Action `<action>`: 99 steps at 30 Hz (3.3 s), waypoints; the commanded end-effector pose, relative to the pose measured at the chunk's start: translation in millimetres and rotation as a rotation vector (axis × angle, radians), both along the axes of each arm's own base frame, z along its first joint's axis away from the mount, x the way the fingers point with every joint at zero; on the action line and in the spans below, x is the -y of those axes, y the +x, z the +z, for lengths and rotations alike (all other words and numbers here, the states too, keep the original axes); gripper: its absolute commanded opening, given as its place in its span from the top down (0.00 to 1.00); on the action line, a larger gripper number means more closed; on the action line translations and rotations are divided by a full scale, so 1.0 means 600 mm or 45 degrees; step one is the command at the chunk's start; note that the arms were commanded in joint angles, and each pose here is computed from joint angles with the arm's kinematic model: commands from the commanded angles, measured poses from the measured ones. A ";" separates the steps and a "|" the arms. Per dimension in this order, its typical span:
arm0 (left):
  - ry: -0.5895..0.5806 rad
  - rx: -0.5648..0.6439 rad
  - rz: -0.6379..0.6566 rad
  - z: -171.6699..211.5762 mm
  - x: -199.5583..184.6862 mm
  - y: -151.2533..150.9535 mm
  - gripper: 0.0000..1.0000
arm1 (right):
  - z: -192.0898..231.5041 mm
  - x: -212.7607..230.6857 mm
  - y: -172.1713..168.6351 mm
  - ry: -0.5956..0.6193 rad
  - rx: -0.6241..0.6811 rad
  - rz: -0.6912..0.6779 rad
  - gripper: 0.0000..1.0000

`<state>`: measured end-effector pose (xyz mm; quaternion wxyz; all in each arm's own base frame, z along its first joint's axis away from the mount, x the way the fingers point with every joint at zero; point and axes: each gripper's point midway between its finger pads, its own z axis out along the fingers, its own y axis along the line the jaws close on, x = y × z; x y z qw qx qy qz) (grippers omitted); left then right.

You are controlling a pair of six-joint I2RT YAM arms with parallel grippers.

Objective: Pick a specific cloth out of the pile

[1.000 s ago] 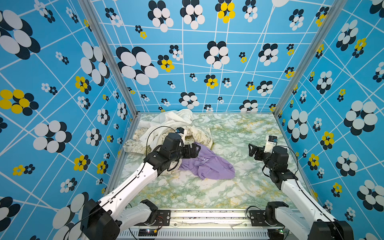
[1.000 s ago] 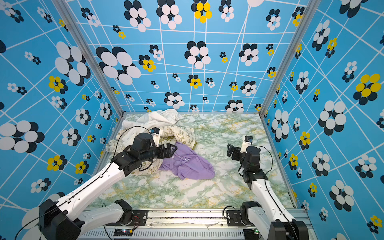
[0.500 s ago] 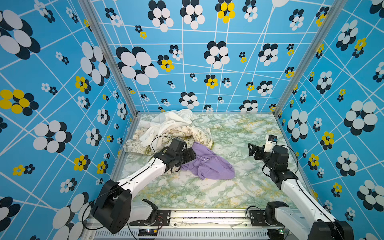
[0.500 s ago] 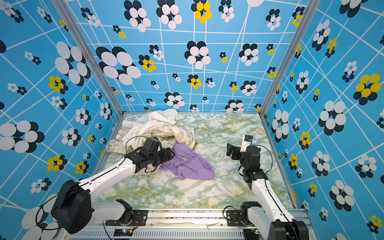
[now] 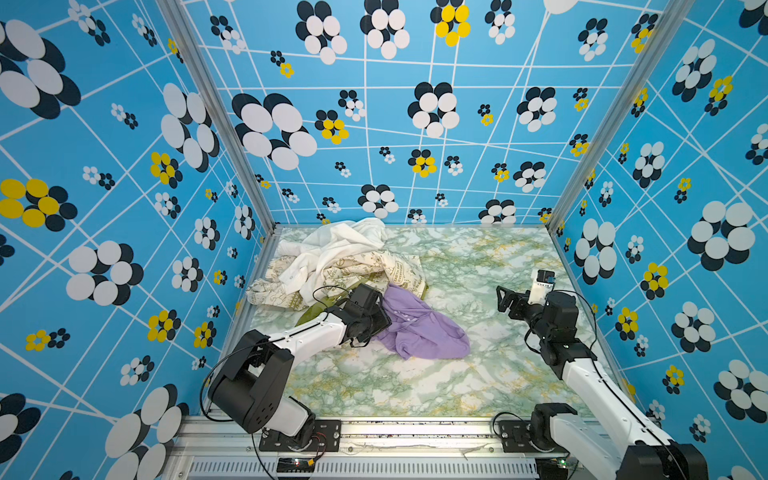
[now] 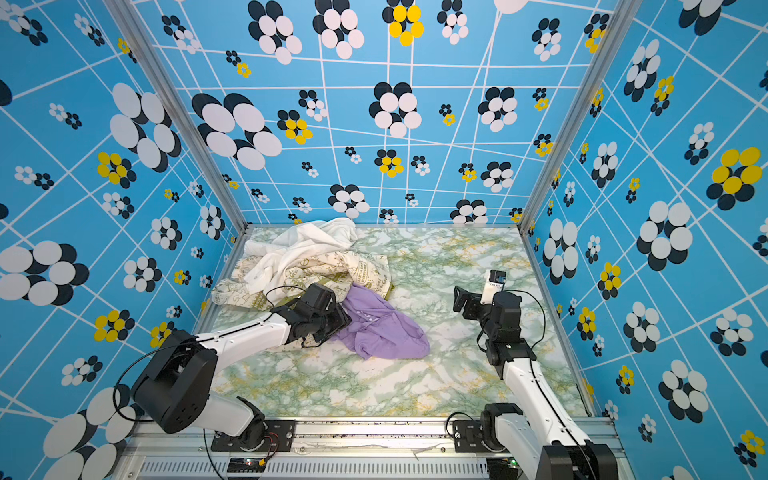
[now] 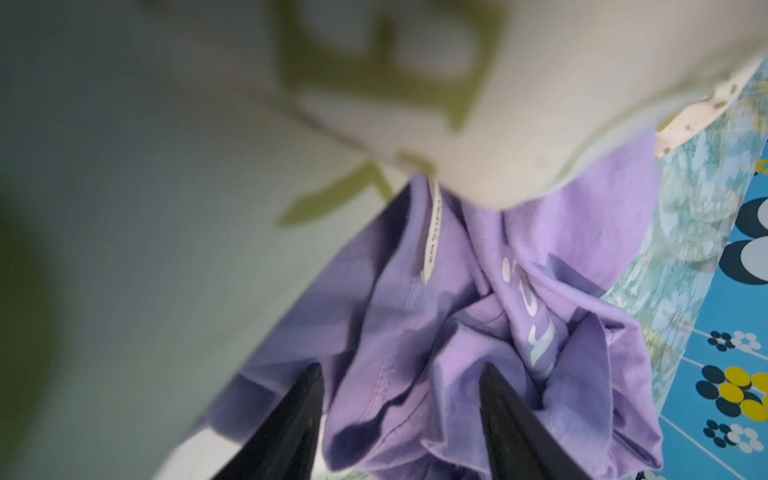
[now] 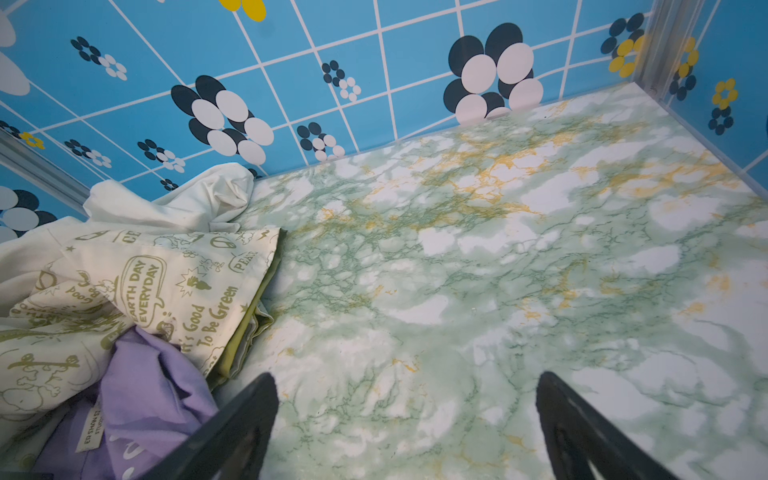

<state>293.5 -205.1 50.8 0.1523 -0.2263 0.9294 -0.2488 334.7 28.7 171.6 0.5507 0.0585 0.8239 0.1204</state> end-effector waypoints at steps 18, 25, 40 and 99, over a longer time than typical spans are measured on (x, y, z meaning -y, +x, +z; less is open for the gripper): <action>-0.193 0.267 -0.058 0.107 0.054 0.050 1.00 | 0.000 -0.004 -0.007 0.003 0.017 0.009 0.01; -0.306 0.656 -0.191 0.288 0.077 0.067 1.00 | 0.027 -0.024 -0.005 0.039 0.063 0.088 0.01; -0.479 1.216 -0.519 0.607 0.132 0.052 1.00 | 0.175 -0.113 -0.018 0.148 0.266 0.503 0.01; -0.359 1.174 -0.734 0.540 0.190 -0.003 0.84 | 0.220 -0.399 -0.039 0.008 0.269 1.173 1.00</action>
